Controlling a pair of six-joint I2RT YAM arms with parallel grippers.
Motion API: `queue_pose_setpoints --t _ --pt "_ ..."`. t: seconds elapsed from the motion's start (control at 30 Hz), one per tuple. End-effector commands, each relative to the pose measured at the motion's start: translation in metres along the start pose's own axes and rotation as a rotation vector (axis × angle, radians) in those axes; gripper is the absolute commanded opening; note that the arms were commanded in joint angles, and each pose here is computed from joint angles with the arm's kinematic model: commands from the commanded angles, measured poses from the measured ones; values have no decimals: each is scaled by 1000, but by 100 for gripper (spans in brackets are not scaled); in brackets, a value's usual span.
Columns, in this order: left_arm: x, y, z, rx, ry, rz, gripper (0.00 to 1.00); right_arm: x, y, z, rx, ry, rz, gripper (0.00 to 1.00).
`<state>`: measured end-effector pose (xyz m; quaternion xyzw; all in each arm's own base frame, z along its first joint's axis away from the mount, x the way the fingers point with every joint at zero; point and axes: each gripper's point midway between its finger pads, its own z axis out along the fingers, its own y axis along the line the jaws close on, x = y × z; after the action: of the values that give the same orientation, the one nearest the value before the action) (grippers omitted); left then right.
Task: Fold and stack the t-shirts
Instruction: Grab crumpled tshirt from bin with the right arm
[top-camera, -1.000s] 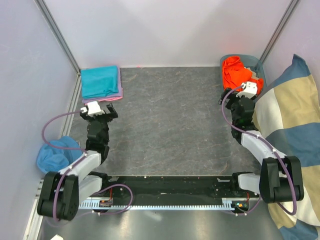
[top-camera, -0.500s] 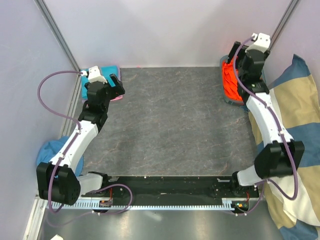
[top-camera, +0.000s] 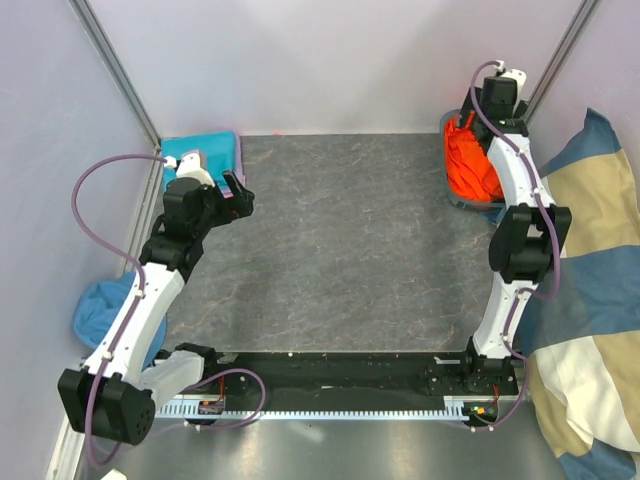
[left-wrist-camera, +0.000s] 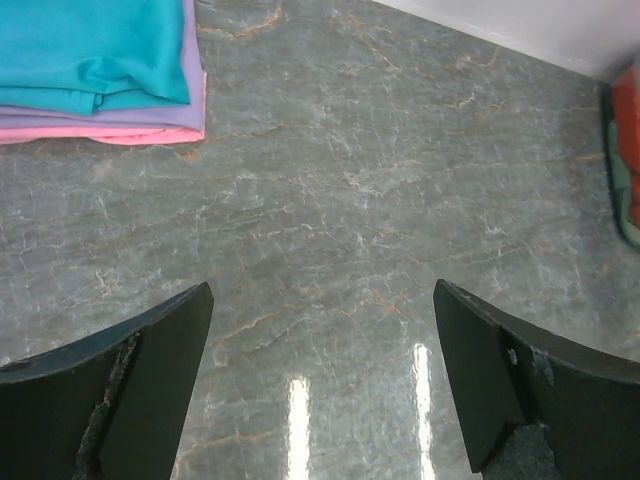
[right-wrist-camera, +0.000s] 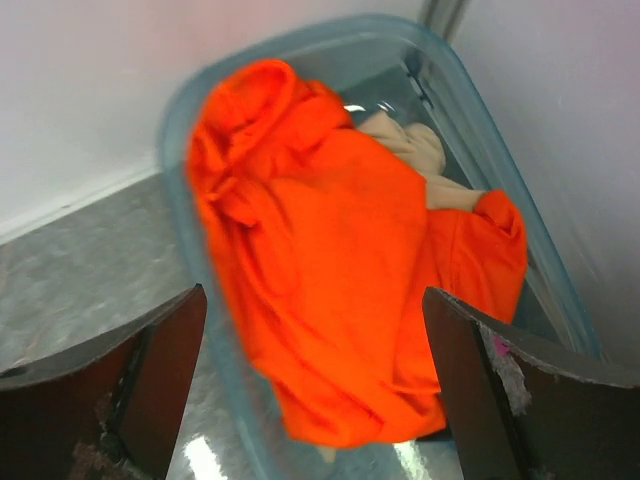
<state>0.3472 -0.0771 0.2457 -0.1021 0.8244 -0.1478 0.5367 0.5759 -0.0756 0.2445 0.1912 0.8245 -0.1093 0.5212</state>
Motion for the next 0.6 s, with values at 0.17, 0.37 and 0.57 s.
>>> queue_pose_setpoints --t 0.17,0.37,0.57 --pt "33 -2 -16 49 86 -39 100 84 -41 49 97 258 46 98" --pt "44 3 -15 39 110 -35 100 124 -44 58 103 342 40 95" --pt "47 6 -15 30 111 -29 100 122 -43 62 95 337 32 87"
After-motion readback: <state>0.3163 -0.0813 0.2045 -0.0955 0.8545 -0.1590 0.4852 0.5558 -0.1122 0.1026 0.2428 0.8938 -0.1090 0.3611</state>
